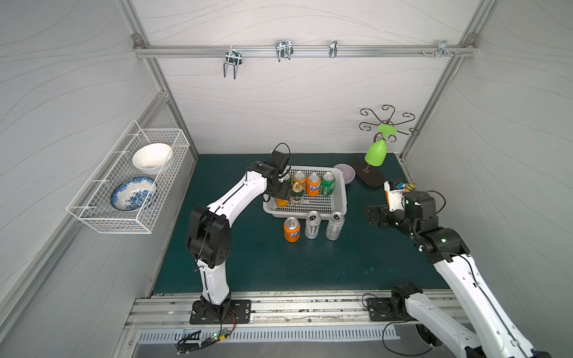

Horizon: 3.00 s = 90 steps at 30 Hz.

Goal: Take out the drinks from the basket
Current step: Pick up the drink from the basket, then place the drink at the center of the board.

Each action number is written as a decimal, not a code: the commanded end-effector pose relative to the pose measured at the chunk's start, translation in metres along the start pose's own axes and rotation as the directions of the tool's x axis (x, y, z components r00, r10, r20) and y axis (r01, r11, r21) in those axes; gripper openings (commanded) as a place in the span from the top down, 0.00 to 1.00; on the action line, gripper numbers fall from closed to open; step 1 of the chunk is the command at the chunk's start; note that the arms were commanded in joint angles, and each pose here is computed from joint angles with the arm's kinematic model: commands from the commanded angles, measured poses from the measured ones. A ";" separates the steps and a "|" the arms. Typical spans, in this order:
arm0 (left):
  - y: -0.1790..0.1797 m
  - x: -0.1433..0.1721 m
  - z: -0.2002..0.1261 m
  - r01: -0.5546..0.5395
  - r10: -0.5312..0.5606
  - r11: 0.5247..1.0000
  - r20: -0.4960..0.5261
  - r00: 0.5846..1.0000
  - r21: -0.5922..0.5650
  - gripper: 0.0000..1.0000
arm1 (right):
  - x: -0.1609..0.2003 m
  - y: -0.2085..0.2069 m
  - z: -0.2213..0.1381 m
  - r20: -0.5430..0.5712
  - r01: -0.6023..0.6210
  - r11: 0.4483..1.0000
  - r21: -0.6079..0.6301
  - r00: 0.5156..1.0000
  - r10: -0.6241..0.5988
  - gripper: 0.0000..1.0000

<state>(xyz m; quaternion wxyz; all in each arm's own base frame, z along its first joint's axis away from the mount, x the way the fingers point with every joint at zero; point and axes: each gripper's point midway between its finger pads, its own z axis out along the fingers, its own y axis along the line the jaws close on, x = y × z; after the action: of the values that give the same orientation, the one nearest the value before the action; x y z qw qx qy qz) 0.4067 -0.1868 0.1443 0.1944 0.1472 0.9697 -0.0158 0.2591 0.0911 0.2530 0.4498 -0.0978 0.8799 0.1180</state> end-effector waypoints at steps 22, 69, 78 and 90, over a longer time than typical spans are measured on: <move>-0.006 -0.036 0.056 -0.100 0.100 0.994 0.011 0.995 0.048 0.12 | 0.001 -0.003 0.000 -0.013 0.003 1.000 0.001 1.000 -0.003 0.01; 0.005 -0.034 -0.093 -0.011 -0.005 0.998 0.240 0.971 0.068 0.36 | 0.001 -0.002 0.007 -0.022 -0.004 1.000 -0.013 1.000 0.004 0.01; 0.010 0.005 -0.149 0.034 -0.056 0.996 0.288 0.956 0.080 0.36 | 0.000 -0.001 0.006 -0.019 -0.006 1.000 -0.017 1.000 0.005 0.01; 0.013 0.075 -0.140 0.071 -0.075 0.997 0.223 0.972 0.028 0.36 | -0.001 0.001 0.003 -0.010 -0.007 1.000 -0.029 1.000 0.006 0.01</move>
<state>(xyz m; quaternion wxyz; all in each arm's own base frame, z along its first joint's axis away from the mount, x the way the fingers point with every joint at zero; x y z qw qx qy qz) 0.2871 -0.1405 0.2306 0.2586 0.1279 0.9565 -0.0436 0.2625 0.0929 0.2444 0.4323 -0.1003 0.8873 0.1256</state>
